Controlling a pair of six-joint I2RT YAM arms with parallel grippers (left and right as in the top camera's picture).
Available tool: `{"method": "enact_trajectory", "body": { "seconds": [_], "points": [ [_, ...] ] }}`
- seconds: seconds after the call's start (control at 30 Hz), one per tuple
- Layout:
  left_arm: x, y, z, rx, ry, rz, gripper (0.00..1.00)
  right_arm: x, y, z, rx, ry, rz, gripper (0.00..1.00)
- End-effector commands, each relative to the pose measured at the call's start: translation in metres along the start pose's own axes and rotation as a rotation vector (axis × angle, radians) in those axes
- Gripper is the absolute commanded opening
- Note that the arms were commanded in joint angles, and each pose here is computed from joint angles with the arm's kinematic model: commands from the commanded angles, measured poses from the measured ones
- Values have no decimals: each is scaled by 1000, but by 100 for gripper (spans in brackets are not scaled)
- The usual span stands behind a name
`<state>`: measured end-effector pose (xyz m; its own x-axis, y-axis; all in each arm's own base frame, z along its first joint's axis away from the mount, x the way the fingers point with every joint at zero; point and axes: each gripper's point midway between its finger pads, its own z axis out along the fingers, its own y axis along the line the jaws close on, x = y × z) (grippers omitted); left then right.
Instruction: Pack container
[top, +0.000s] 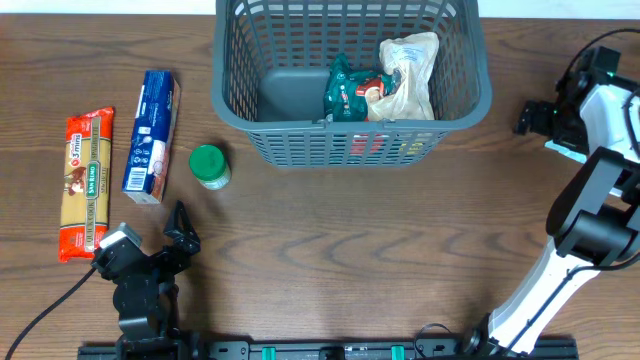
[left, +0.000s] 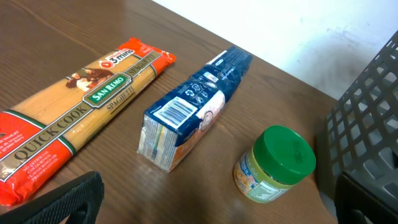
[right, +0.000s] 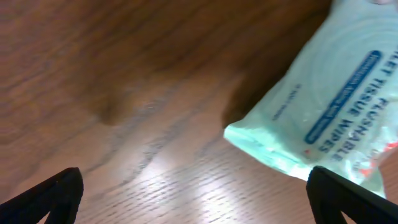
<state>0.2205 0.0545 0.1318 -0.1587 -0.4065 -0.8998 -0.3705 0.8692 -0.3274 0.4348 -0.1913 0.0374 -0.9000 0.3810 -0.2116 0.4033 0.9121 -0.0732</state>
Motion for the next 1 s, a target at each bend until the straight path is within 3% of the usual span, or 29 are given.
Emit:
{"method": "enact_trajectory", "body": {
  "seconds": [0.0, 0.37, 0.67, 0.97],
  "points": [
    [8, 5, 3, -16, 15, -3, 98, -4, 16, -1, -7, -10, -39, 99],
    [8, 5, 3, -16, 15, -3, 98, -27, 61, -28, -30, -87, -81, 99],
    [8, 5, 3, -16, 15, -3, 98, -63, 43, -63, 45, -216, 288, 99],
    [8, 5, 3, -16, 15, -3, 99, -64, 43, -63, 3, -231, 652, 99]
  ]
}}
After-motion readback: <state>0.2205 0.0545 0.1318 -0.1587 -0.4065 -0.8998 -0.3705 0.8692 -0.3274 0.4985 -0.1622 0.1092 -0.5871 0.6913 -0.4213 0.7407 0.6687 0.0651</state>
